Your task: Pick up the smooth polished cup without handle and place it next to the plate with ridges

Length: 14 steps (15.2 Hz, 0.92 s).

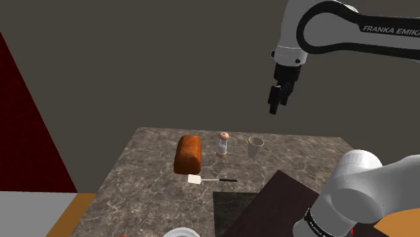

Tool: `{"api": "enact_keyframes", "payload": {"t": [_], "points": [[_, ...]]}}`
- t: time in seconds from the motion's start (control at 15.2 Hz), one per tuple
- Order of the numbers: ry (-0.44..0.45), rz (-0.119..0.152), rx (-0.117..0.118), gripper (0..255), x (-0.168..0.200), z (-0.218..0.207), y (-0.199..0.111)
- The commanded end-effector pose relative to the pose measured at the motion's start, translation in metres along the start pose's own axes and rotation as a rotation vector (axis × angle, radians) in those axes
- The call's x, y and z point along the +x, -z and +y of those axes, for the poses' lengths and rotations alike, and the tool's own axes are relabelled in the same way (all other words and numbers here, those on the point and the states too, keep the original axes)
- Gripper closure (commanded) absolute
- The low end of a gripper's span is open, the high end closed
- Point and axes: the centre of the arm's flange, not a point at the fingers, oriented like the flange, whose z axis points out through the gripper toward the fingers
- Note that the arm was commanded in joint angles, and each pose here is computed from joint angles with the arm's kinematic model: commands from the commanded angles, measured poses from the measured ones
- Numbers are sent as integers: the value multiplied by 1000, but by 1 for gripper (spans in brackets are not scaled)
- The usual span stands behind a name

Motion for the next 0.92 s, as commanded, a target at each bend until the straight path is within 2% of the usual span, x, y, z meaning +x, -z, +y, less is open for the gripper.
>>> {"api": "enact_keyframes", "payload": {"t": [0.0,0.86], "points": [[0,0,0,0,0,0,0],[-47,25,-33,0,59,68,-142]]}}
